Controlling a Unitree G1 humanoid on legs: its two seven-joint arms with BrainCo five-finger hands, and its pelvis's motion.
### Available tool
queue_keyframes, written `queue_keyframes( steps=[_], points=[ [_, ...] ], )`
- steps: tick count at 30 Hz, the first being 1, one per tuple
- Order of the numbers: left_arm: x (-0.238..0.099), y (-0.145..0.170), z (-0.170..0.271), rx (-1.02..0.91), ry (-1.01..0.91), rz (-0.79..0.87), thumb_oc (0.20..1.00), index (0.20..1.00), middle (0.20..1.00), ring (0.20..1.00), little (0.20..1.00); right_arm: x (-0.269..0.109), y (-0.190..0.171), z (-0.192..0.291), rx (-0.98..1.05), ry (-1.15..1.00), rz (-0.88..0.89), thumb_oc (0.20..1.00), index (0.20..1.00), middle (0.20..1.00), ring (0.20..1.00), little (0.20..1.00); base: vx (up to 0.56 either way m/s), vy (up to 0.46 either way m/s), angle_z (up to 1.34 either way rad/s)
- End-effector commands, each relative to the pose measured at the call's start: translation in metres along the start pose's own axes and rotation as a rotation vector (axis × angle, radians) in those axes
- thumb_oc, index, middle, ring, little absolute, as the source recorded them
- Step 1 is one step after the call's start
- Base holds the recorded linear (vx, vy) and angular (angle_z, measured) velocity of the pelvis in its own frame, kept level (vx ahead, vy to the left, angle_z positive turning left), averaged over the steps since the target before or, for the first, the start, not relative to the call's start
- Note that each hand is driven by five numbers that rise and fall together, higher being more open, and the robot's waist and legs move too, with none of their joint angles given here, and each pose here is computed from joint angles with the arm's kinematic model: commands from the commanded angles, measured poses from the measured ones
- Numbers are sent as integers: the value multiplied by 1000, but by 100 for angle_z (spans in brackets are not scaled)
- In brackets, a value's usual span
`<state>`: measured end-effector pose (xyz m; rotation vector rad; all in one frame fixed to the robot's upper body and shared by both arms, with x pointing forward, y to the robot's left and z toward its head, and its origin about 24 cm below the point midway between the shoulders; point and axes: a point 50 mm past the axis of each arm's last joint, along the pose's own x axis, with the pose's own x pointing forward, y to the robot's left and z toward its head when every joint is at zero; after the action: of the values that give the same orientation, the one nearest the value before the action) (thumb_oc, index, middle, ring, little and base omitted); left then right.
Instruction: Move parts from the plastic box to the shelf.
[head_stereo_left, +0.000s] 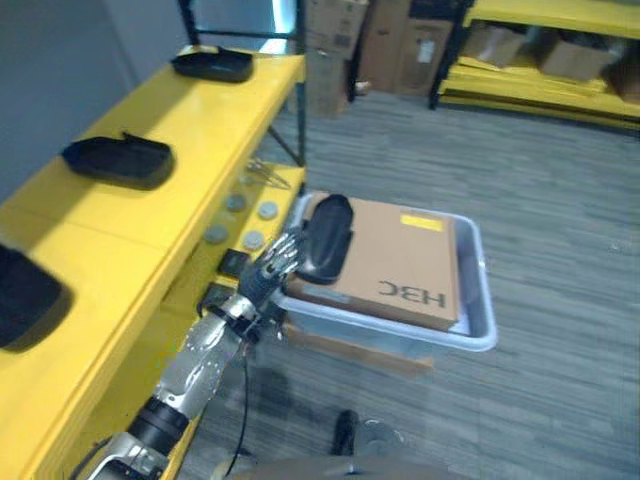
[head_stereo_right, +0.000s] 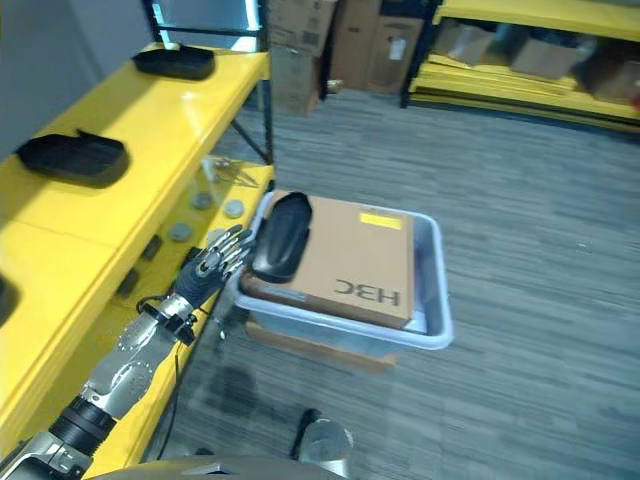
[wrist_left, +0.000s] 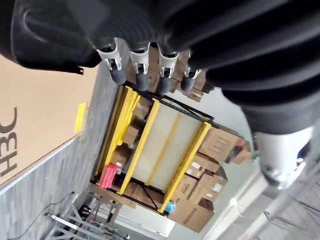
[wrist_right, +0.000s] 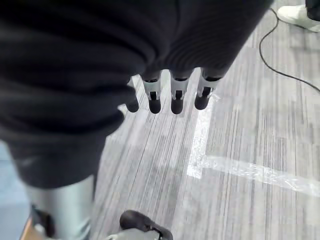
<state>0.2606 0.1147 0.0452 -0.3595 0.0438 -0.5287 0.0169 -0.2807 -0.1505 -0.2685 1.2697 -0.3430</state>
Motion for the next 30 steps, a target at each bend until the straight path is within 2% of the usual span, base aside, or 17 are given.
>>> queue_keyframes(
  steps=[1,6,10,15,19,22,24,27,30],
  points=[
    [3,13,8,33,-20,144,1000,1000,1000,1000,1000,3,1,8,-31,-20,-6,1000,1000,1000,1000,1000,69,-233,-12],
    [-19,64,-26,94,142,488,1000,1000,1000,1000,1000,6,-17,17,-38,-28,-39,1000,1000,1000,1000,1000,89,-136,-48],
    [-72,105,-64,236,394,771,1000,1000,1000,1000,1000,9,-24,29,-24,-59,-52,1000,1000,1000,1000,1000,42,134,-94],
    [-116,120,-105,424,664,901,1000,1000,1000,1000,1000,11,-25,59,85,-153,-90,1000,1000,1000,1000,1000,83,226,-24],
    [-151,114,-129,525,846,915,1000,1000,1000,1000,1000,10,-33,84,268,-282,-165,1000,1000,1000,1000,1000,19,150,-54],
    [-194,104,-150,575,1010,919,1000,1000,1000,1000,1000,-1,-51,129,462,-466,-305,1000,1000,1000,1000,1000,48,88,4],
    [-228,97,-159,586,1099,947,1000,1000,1000,1000,1000,-27,-77,182,571,-689,-457,1000,1000,1000,1000,1000,57,92,-6],
    [-242,95,-160,568,1125,974,1000,1000,1000,1000,1000,-70,-113,231,667,-970,-597,1000,1000,1000,1000,1000,50,84,4],
    [-251,98,-157,562,1140,957,1000,1000,1000,1000,1000,-165,-153,287,767,-1376,-795,1000,1000,1000,1000,1000,-17,64,18]
  ],
)
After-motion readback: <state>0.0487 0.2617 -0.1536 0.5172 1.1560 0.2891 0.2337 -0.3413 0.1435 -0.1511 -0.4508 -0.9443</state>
